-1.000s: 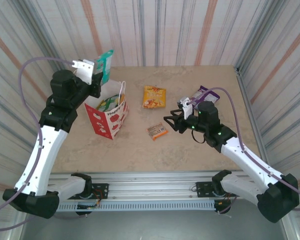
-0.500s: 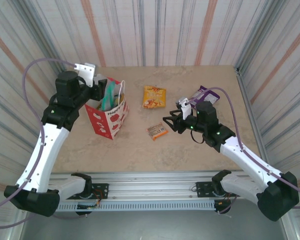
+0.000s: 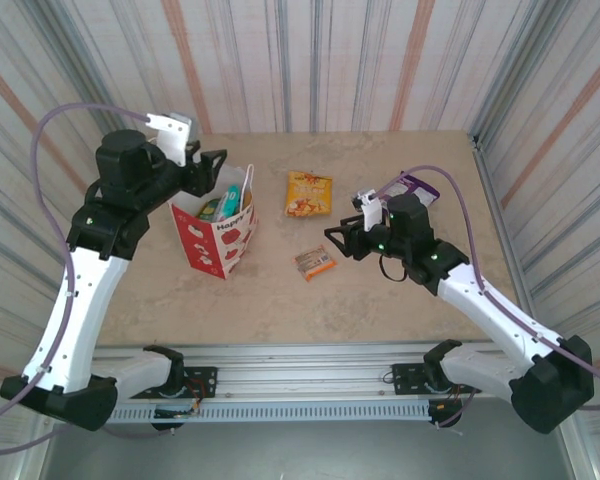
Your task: Place the snacks into the paper bag
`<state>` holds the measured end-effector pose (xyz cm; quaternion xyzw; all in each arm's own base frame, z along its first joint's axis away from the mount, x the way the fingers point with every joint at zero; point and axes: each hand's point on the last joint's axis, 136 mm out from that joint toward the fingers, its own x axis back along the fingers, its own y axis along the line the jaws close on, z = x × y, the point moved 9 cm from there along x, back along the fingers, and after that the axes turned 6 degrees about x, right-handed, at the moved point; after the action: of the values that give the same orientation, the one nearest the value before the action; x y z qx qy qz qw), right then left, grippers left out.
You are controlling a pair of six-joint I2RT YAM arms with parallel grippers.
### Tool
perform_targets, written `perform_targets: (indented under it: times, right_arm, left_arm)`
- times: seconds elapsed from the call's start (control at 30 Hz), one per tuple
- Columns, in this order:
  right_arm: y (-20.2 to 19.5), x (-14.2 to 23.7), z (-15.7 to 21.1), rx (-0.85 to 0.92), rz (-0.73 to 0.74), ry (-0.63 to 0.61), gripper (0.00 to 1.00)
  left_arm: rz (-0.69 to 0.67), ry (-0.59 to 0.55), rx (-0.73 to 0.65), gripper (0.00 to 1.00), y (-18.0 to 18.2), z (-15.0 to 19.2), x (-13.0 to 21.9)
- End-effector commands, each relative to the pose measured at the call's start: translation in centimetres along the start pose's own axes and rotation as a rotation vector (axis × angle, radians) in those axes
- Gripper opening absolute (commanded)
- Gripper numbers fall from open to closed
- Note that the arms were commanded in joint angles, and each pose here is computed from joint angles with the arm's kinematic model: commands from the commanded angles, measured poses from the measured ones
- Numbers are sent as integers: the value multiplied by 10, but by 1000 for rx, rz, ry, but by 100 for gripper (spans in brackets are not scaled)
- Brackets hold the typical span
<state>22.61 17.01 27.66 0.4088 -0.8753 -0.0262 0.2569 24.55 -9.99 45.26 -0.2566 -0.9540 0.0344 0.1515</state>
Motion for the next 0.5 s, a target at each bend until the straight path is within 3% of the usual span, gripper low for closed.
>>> perform_targets:
  times: [0.0,0.2,0.47]
  right_arm:
    - [-5,0,-3,-118,35,46,59]
    - [-26,0,-1,-256,51,94,60]
    - [-74,32,7,-475,166,109,59]
  left_arm:
    - [119,41,-15,63,-25,0,1]
    - [239,185,-98,63,-87,14,-29]
    - [305,311,-138,62,-142,36,-83]
